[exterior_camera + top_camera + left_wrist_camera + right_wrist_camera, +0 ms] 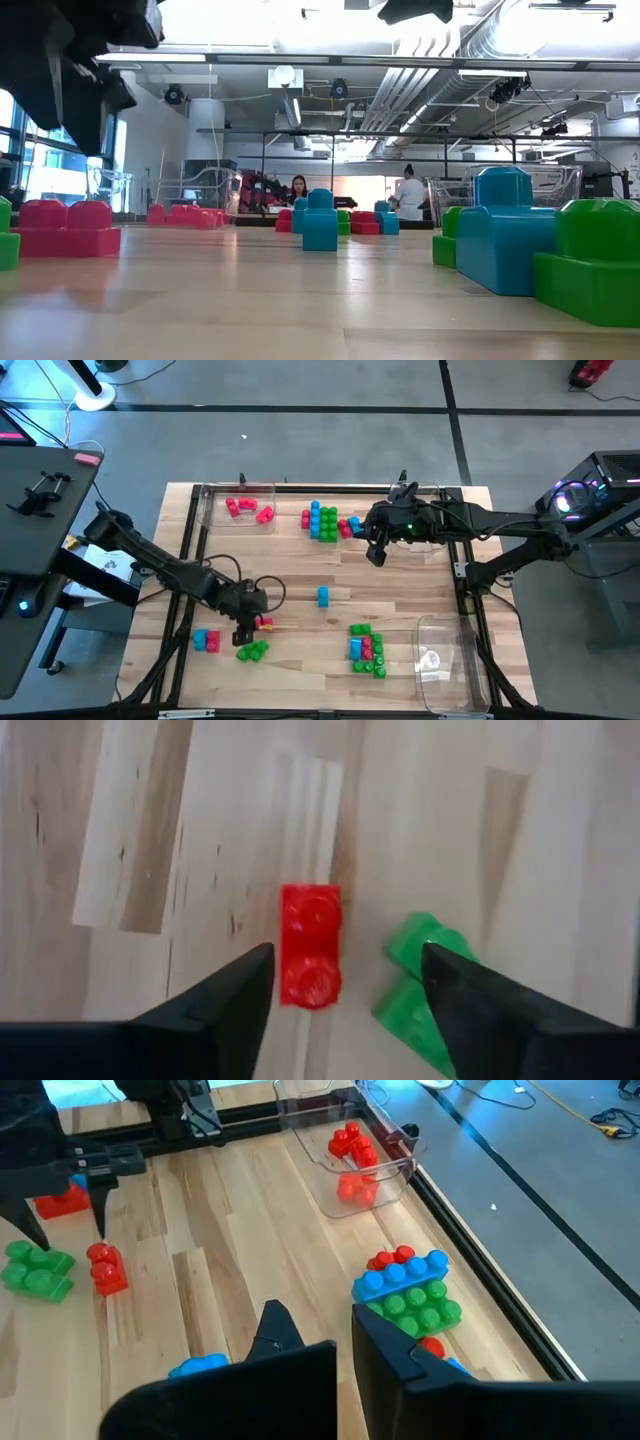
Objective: Sort blocks
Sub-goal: Put the red game piece into the top left transparent bin
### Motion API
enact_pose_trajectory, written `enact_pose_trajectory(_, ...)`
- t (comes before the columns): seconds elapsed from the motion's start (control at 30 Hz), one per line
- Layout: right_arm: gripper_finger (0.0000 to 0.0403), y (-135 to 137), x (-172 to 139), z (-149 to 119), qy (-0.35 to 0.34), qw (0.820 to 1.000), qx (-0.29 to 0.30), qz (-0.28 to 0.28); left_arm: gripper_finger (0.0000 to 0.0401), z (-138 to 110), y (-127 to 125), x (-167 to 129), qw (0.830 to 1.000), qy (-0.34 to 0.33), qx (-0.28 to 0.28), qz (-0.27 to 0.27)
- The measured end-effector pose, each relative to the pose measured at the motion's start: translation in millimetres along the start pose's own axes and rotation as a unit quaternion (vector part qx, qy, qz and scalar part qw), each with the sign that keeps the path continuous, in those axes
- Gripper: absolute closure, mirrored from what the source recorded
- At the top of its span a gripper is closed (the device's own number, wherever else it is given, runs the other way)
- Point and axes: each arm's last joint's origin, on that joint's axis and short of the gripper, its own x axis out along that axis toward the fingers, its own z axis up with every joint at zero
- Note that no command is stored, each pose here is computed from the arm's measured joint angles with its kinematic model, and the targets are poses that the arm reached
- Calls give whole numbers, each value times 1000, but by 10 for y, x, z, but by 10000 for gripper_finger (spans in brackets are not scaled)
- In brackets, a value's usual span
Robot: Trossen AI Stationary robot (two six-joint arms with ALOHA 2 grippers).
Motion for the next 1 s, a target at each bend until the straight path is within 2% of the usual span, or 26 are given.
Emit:
enact_pose_trajectory(0.2, 403, 31, 84, -23, 18, 1000, -5, 12, 119, 35, -32, 267, 1000, 16, 3, 21)
enact_pose_trajectory(0.6, 403, 35, 101, -29, 22, 1000, -6, 10, 117, -35, -5, 712, 994, 85, -2, 71)
enact_pose_trajectory(0.77, 403, 35, 101, -29, 22, 1000, -8, 10, 120, -21, 35, 799, 992, 96, -4, 84)
enact_pose_trajectory(0.87, 403, 35, 101, -30, 22, 1000, -8, 10, 151, -13, 57, 803, 991, 94, 6, 91)
enact_pose_trajectory(1.0, 403, 35, 101, -30, 22, 1000, -8, 9, 257, 13, 103, 744, 992, 86, 1, 91)
